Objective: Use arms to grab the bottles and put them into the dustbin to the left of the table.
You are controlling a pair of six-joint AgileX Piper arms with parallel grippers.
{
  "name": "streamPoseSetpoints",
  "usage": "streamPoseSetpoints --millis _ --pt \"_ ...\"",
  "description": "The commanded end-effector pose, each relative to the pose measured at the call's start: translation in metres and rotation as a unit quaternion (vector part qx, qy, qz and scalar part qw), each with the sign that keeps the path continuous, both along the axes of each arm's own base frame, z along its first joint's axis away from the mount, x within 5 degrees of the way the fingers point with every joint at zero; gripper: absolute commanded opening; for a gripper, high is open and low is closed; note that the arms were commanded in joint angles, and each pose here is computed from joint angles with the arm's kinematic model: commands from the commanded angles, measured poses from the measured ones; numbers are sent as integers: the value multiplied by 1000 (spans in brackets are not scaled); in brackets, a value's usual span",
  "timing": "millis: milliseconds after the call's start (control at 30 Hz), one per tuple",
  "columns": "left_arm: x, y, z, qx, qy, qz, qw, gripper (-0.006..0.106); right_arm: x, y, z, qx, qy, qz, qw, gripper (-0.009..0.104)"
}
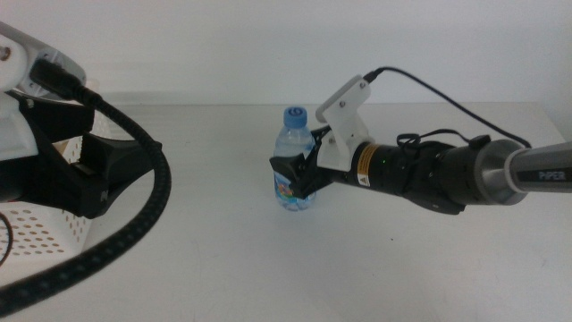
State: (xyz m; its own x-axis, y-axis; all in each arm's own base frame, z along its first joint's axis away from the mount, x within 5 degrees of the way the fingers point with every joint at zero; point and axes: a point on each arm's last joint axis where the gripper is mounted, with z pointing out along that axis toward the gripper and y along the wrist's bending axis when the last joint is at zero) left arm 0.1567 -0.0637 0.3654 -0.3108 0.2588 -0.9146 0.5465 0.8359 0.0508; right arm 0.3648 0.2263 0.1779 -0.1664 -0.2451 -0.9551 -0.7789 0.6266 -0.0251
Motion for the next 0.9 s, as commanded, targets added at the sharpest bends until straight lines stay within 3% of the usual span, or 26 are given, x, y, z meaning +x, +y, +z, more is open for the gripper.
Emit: streamPoseSetpoints --millis 0,300,400,567,733,867 --pt "0 0 15 -29 -36 12 999 90 0 6 38 68 -65 21 995 0" --pt "0 0 15 -29 -36 12 999 90 6 6 15 54 -56 11 997 0" --pt "0 0 15 -29 -36 12 999 90 6 7 14 50 -56 12 997 6" --pt "0 0 15 -29 -36 12 999 90 5 7 13 40 -60 23 997 34" --pt "0 0 15 -29 -36 12 999 90 3 8 16 32 -66 35 997 70" --pt "0 0 15 -29 -36 12 999 90 1 5 31 39 -61 22 997 82"
